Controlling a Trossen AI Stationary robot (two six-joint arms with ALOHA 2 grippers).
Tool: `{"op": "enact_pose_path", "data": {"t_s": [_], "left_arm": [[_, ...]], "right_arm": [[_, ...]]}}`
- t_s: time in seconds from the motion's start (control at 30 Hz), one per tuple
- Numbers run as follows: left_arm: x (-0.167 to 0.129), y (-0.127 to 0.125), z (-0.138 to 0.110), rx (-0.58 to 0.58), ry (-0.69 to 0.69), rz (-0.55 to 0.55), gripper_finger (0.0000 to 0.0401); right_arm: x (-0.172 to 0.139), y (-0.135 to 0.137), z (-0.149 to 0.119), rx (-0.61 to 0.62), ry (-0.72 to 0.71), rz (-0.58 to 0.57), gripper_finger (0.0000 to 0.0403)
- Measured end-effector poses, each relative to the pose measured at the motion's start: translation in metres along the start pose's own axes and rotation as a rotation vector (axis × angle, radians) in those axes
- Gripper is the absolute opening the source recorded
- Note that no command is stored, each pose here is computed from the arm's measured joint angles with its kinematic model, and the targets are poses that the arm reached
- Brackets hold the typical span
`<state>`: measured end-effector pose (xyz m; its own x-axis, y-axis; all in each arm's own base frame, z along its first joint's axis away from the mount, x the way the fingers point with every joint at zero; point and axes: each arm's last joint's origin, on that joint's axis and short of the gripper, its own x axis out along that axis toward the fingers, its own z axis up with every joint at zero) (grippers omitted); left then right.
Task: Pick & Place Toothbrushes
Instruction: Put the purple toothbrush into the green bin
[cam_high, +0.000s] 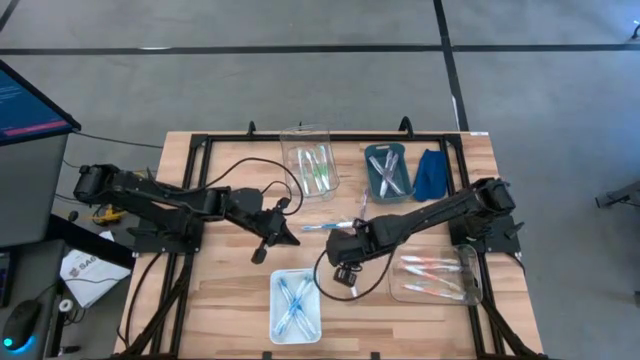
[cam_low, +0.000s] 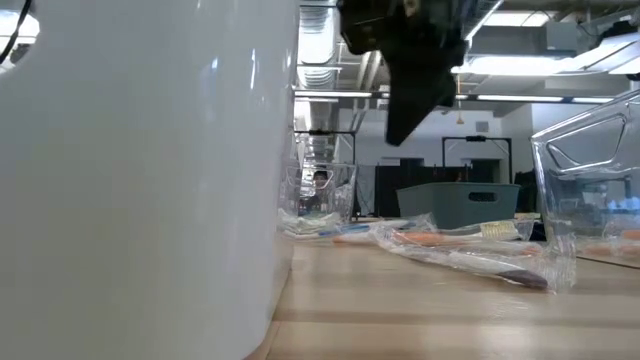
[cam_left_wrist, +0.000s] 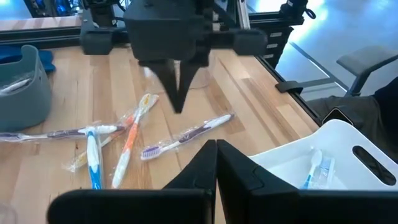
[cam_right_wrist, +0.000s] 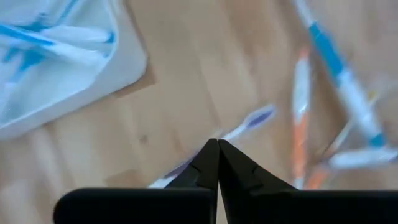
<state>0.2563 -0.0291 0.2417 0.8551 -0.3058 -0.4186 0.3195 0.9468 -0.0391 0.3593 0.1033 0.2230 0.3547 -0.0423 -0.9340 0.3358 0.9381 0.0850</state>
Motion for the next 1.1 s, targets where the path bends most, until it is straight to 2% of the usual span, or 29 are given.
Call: {"op": "enact_pose_path", "data": {"t_s": [0.13,0.27,0.4,0.6,0.67,0.73,0.9,1.1], "left_arm": [[0.001,-0.001,-0.008,-0.003,0.025,-0.003,0.0002],[0.002,-0.002,-0.014,-0.004,0.039,-0.009,0.0002],[0.002,-0.004,-0.015,0.000,0.042,-0.015,0.0002],[0.002,-0.004,-0.014,0.010,0.036,-0.015,0.0002],[0.002,-0.004,-0.014,0.011,0.035,-0.015,0.0002],[0.002,-0.004,-0.014,0.008,0.035,-0.015,0.0002],[0.002,-0.004,-0.013,0.003,0.025,-0.014,0.0002],[0.002,-0.004,-0.012,0.006,0.013,-0.014,0.0002]], "right_arm": [[-0.004,0.000,-0.006,0.086,0.102,0.060,0.0009],[0.003,-0.002,-0.013,0.214,0.196,0.026,0.0039],[0.011,-0.004,-0.014,0.309,0.226,0.013,0.0098],[0.030,0.004,-0.013,0.300,0.225,0.031,0.0200],[0.043,0.001,-0.021,0.293,0.294,-0.022,0.0228],[0.060,0.004,-0.021,0.297,0.313,-0.008,0.0249],[0.081,0.010,-0.028,0.283,0.369,-0.015,0.0267],[0.087,0.013,-0.030,0.277,0.369,-0.020,0.0268]]}}
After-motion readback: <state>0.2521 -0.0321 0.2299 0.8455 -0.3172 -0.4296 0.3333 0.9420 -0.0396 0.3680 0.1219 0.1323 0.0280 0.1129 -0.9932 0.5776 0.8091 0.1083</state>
